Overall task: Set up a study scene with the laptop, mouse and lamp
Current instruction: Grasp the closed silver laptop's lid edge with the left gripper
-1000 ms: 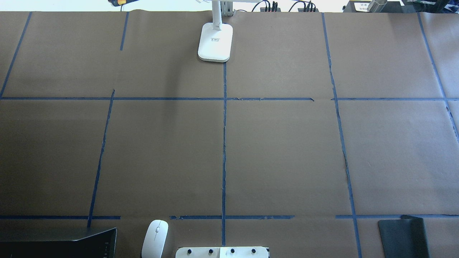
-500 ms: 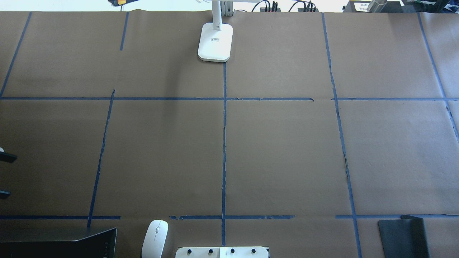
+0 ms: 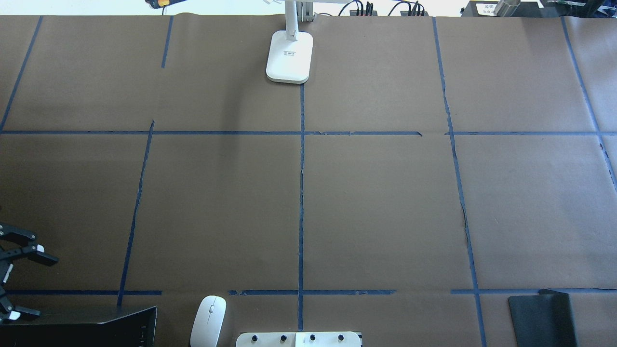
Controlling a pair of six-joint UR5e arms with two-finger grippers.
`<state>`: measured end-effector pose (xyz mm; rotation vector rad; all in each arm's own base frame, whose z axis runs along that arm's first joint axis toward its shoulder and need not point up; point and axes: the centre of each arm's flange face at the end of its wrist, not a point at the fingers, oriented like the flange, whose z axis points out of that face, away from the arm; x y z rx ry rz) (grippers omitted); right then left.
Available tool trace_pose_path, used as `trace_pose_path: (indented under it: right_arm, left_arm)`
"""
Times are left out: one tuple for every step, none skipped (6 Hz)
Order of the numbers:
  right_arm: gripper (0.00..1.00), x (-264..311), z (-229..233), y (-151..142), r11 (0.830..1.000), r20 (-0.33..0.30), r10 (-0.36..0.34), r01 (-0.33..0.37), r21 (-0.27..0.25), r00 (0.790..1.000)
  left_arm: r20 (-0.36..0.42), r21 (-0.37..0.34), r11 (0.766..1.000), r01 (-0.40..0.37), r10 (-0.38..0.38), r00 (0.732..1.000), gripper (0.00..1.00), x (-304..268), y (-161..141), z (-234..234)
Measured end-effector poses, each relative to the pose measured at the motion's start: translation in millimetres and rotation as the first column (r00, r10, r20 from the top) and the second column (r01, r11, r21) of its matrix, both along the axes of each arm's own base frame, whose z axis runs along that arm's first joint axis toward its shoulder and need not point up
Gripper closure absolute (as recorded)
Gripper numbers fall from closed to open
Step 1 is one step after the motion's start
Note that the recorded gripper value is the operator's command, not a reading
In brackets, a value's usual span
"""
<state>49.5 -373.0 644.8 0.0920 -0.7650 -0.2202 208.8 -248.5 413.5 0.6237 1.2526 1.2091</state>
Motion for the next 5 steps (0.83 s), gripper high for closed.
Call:
trace_pose_path:
  right_arm:
    - [0.0,0.1,0.5,0.1,1.0,-0.001,0.0,0.0,-0.001,1.0]
    - [0.0,0.1,0.7,0.1,1.0,-0.001,0.0,0.0,-0.001,1.0]
    - [0.0,0.1,0.8,0.2,1.0,-0.001,0.0,0.0,-0.002,1.0]
    - [0.0,0.1,0.8,0.2,1.0,-0.001,0.0,0.0,-0.002,1.0]
    - [0.0,0.0,0.8,0.2,1.0,-0.001,0.0,0.0,-0.002,1.0]
  left_arm:
    - [0.026,0.039,0.999,-0.01,0.008,1.0,0.0,12.6,13.4,4.4]
    - [0.026,0.042,0.999,-0.029,0.028,0.999,0.0,11.5,22.8,-0.8]
    - [0.01,0.031,0.998,-0.053,0.053,0.999,0.0,5.4,30.2,-10.6]
    - [-0.001,0.022,0.997,-0.071,0.071,0.997,0.0,1.8,33.6,-15.3]
    - [-0.01,0.012,0.996,-0.087,0.087,0.996,0.0,-1.1,34.7,-17.6]
